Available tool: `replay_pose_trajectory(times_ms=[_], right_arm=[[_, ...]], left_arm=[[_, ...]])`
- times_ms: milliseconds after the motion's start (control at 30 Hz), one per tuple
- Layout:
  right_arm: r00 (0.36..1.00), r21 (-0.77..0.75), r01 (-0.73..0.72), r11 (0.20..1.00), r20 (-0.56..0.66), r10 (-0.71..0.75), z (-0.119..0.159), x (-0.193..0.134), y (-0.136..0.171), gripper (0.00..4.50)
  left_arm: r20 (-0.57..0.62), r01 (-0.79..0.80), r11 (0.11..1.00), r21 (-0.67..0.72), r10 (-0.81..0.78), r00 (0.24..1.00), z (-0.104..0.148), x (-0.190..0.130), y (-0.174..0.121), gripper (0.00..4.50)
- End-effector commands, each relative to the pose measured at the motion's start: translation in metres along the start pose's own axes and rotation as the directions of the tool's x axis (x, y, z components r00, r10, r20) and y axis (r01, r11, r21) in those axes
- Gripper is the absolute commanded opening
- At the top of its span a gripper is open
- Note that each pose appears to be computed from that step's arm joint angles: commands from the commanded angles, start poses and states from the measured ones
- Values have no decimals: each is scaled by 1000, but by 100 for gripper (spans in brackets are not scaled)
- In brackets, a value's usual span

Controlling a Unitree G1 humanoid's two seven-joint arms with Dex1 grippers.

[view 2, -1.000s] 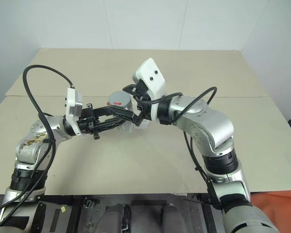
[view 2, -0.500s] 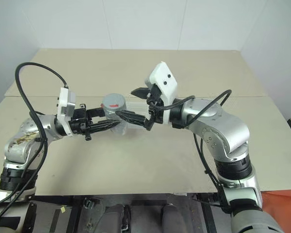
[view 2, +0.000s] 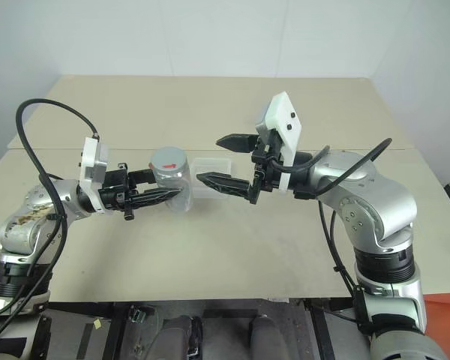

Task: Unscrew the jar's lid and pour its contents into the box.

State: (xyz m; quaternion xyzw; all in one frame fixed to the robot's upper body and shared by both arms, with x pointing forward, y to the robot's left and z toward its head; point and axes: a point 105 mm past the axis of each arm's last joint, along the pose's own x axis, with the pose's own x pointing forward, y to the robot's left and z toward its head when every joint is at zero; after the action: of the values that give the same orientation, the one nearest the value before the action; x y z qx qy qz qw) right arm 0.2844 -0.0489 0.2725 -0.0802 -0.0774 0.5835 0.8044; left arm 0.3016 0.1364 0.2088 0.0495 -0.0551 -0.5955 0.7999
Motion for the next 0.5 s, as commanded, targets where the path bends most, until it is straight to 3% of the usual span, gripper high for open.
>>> replay_pose_trajectory(times_ms=[33,333,500], right_arm=[[999,-62,20,998,41,-17,13,18,3,447],[998,-45,46,998,45,-44,17,53,3,447],[995,-28,94,995,26,-94,12,54,-7,447]], left_arm=[[25,26,999,46,-27,999,11,7,1,187],[32,54,997,57,-56,998,13,14,4,187],[27,54,997,57,-56,998,13,12,2,187]])
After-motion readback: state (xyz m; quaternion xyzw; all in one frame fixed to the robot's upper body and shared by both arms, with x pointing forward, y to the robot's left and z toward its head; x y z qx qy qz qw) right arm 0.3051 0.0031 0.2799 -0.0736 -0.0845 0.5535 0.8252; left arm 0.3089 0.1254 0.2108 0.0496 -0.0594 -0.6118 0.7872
